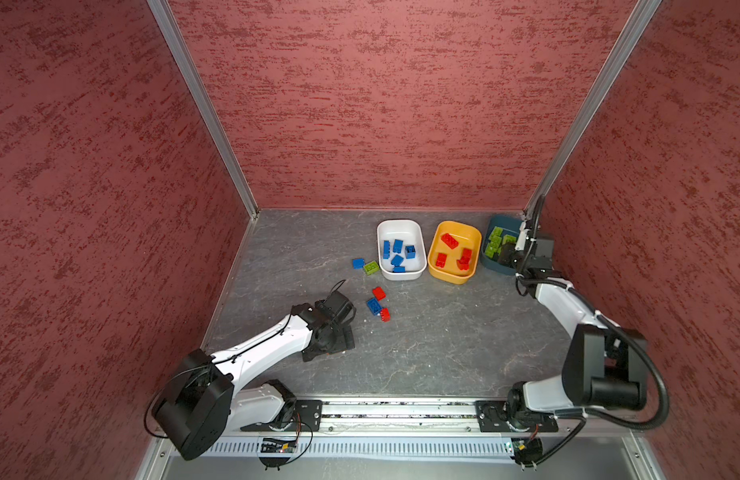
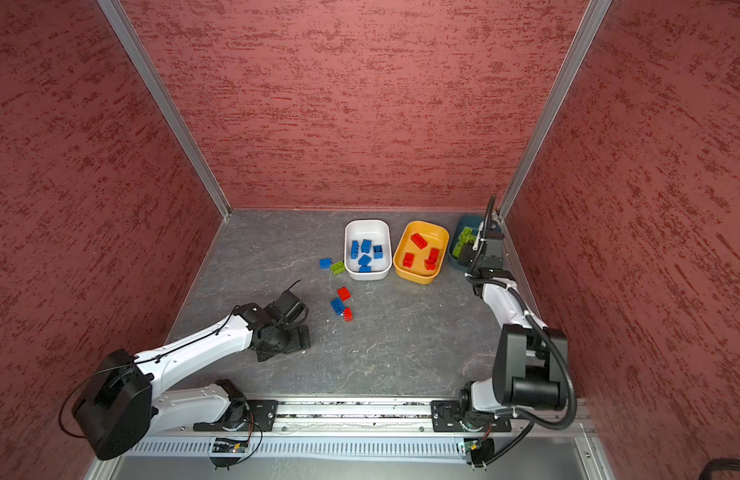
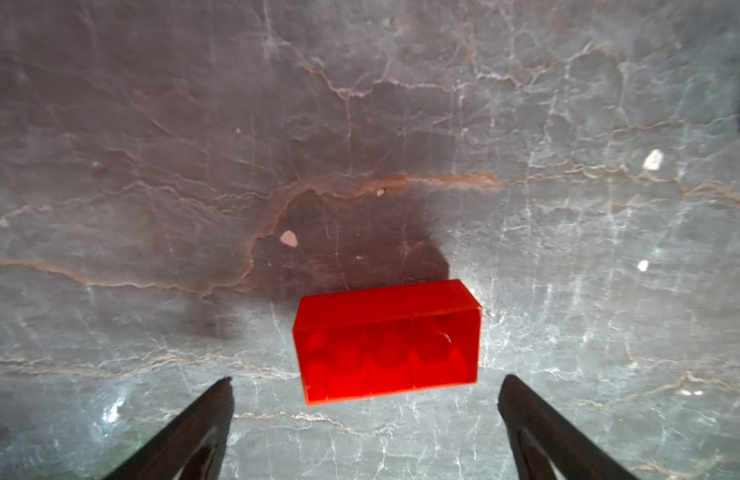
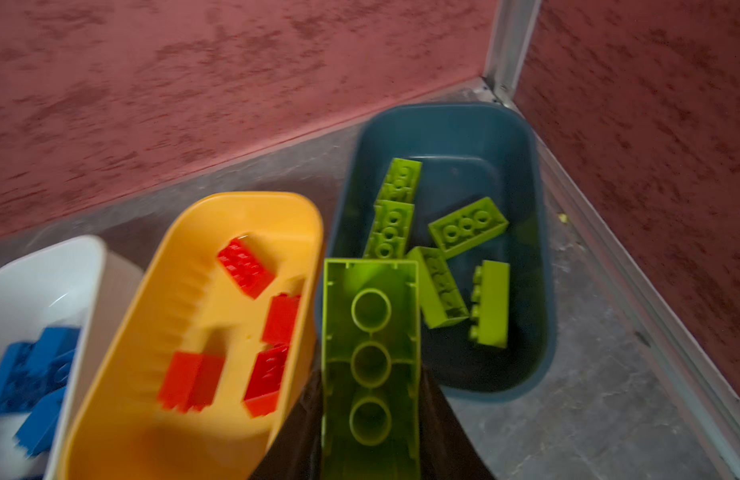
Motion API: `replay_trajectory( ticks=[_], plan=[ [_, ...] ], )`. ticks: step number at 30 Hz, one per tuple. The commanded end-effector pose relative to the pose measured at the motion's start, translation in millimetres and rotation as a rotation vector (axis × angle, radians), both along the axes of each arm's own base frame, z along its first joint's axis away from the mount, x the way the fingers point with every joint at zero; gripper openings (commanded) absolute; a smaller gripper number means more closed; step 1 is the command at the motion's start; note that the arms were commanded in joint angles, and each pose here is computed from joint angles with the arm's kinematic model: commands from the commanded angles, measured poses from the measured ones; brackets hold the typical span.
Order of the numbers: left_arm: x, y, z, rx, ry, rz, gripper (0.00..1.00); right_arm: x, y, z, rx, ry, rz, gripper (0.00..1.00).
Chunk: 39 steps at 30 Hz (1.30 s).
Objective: Sort the legos into containers by color
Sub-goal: 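Carry the green brick to the teal tub while the left gripper grasps a red brick, then drop the green brick into the teal tub while the left gripper lifts the red brick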
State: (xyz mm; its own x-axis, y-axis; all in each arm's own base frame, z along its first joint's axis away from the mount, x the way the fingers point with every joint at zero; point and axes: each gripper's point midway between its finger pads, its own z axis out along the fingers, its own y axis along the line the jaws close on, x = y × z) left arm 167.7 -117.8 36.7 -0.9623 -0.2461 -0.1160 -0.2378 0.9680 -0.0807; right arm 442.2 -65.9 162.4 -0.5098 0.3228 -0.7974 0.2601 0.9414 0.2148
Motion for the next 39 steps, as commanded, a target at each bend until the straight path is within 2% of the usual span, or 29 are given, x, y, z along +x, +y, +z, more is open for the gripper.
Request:
replay_trajectory(
  ticks=[1,7,14,17,18,19,21,32,35,39],
  plan=[
    [3.3,-4.7,-4.1,0.014,-0.010,-0.032,1.00,13.8,-22.2,-15.2,0.045,0.069,-0.076,0.32],
    [5.2,-7.2,-14.2,0.050,0.012,-0.045,0.99,37.4,-27.8,-14.8,0.043,0.111,-0.073,0.67],
    [13.9,-13.7,-18.9,0.060,-0.019,-0.035,0.88,29.9,-21.3,1.0,0.057,0.072,-0.050,0.79],
    [17.9,-16.3,-21.9,0.051,-0.033,-0.028,0.82,22.6,-17.7,6.3,0.061,0.059,-0.040,0.88],
    [18.7,-18.2,-23.1,0.045,-0.034,-0.029,0.79,20.3,-16.5,8.6,0.063,0.053,-0.038,0.96],
    [19.9,-19.7,-24.4,0.040,-0.035,-0.030,0.76,18.1,-16.1,10.1,0.065,0.050,-0.038,0.99],
    [20.4,-20.6,-27.2,0.044,-0.027,-0.033,0.70,13.7,-14.1,15.8,0.068,0.035,-0.036,0.99],
    [26.0,-27.3,-26.8,0.036,-0.046,-0.075,0.49,-10.1,-8.5,21.7,0.083,0.003,-0.042,0.99],
    [33.6,-32.8,-14.3,0.026,-0.084,-0.100,0.43,-20.8,-14.3,29.2,0.079,-0.017,-0.098,0.99],
    [56.0,-49.9,20.7,-0.011,-0.192,-0.172,0.39,-33.6,-19.3,31.2,0.087,-0.046,-0.155,0.99]
  ],
)
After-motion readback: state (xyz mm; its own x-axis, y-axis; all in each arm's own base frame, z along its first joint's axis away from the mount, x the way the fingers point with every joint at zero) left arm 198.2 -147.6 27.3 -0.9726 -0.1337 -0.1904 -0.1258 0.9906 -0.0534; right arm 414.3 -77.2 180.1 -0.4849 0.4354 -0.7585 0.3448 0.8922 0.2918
